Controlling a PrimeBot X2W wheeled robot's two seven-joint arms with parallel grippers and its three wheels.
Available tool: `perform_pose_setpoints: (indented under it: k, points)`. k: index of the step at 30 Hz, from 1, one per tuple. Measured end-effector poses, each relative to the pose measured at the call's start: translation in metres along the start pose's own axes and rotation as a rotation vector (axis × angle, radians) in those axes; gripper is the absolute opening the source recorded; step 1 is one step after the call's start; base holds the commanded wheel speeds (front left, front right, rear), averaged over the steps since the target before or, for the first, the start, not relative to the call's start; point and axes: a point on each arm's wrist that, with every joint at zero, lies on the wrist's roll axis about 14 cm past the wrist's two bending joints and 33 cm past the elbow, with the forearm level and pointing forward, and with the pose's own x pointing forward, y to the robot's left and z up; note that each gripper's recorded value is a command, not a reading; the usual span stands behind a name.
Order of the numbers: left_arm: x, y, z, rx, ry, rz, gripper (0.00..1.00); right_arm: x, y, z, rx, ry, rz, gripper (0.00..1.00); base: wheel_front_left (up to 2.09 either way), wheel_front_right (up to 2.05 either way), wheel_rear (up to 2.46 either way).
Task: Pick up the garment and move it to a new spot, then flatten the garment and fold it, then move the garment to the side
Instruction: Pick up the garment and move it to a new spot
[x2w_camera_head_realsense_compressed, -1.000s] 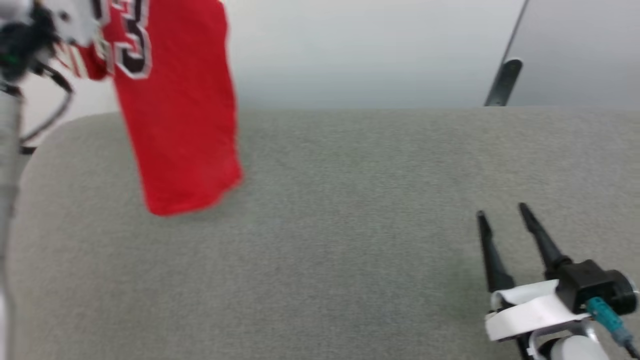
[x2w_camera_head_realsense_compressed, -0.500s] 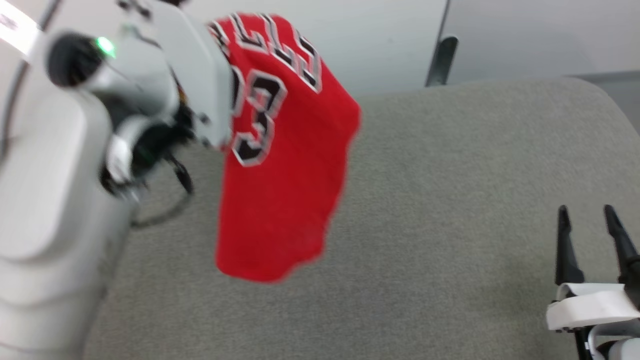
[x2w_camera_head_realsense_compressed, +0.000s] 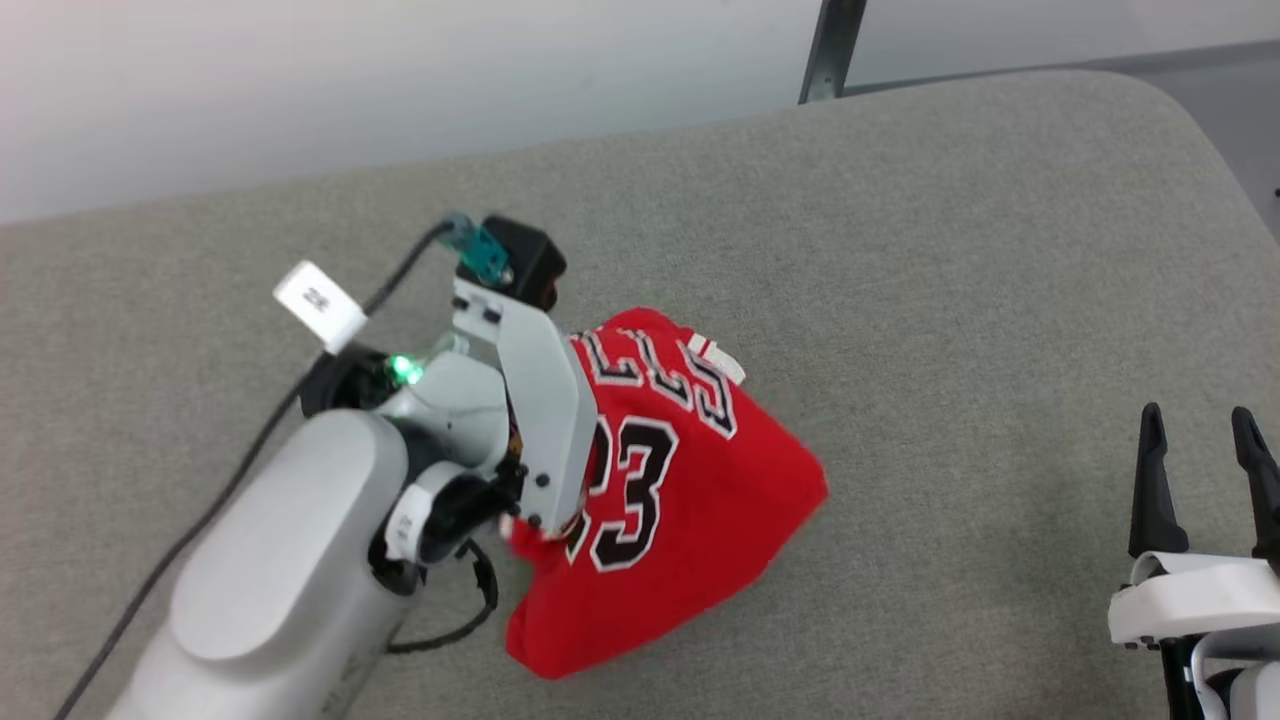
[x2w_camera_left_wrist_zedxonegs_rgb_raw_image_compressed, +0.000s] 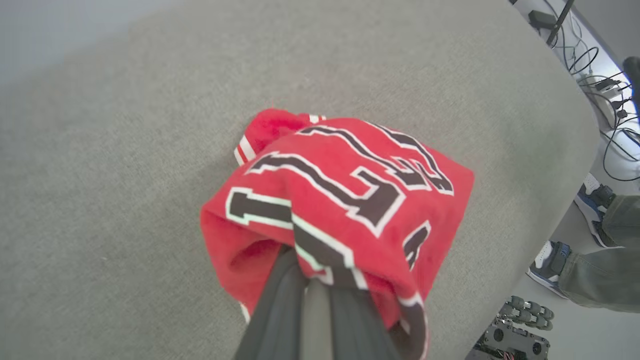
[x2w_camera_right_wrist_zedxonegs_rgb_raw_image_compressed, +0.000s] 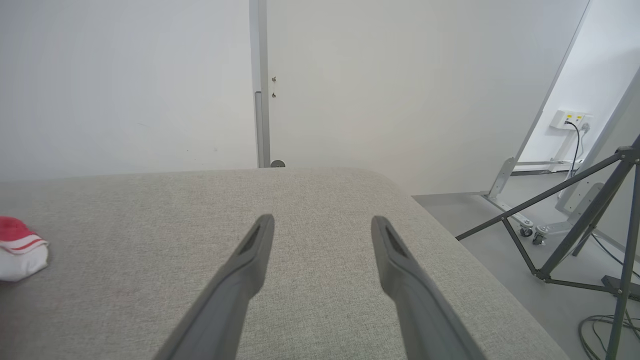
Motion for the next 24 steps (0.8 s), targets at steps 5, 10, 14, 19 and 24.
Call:
perform_pose_setpoints:
  k: [5, 10, 14, 19, 24]
  points:
    - [0.021, 0.002, -0.040, -0.039, 0.134, -0.018, 0.00, 0.000, 0.003, -0.009, 0.012, 0.027, 0.007, 1.00, 0.00, 0.00, 0.00]
    - [0.023, 0.006, -0.059, -0.043, 0.215, -0.017, 0.47, 0.003, 0.009, -0.008, 0.035, 0.024, 0.019, 1.00, 0.00, 0.00, 0.00]
    - [0.013, 0.005, -0.058, -0.058, 0.223, -0.020, 1.00, 0.002, 0.015, -0.003, 0.036, 0.010, 0.037, 1.00, 0.00, 0.00, 0.00]
    - [-0.009, 0.013, -0.046, -0.003, 0.177, 0.012, 1.00, -0.005, 0.023, -0.001, 0.035, 0.006, 0.067, 1.00, 0.00, 0.00, 0.00]
    - [-0.036, 0.018, -0.026, 0.029, 0.039, 0.039, 1.00, -0.010, 0.039, 0.010, 0.043, -0.023, 0.117, 1.00, 0.00, 0.00, 0.00]
